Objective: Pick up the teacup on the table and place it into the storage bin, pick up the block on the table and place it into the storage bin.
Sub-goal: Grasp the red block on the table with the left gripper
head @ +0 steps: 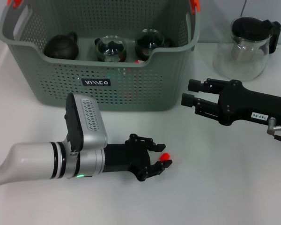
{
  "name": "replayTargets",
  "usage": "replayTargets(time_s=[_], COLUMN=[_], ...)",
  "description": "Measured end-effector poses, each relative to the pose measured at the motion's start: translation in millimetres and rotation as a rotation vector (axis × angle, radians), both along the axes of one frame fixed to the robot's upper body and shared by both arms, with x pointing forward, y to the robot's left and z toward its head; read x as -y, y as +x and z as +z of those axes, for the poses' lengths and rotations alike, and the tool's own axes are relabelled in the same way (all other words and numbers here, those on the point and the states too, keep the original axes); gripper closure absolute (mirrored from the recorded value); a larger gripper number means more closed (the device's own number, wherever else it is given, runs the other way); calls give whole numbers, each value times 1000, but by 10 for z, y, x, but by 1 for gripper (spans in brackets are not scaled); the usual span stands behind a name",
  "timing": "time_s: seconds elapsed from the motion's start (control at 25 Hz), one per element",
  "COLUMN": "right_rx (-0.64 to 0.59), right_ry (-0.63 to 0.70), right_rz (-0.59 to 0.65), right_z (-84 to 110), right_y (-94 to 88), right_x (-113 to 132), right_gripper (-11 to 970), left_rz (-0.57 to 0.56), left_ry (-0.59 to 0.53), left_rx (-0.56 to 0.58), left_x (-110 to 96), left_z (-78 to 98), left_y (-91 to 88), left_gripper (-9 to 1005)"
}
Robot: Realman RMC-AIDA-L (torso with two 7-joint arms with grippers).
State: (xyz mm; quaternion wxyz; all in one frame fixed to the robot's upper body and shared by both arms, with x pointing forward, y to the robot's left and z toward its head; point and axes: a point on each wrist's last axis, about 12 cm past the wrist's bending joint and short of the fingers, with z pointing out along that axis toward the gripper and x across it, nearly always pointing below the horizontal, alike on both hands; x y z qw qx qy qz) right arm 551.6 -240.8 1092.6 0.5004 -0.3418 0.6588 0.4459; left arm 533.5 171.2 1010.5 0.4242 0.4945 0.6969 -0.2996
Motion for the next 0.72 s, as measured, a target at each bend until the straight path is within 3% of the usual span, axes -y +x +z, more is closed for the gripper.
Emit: replayTargets(time_s=[0.72], right_rx=[-3], right_ry=[-3], right_rz=[-2], right_z=[-11], right_y=[-8], right_x=[8], right_gripper=[441], left_rz=[22], left_ry=[18], left_rx=[9], left_x=[13], left_z=[-34], left_y=[17], left_gripper=[640])
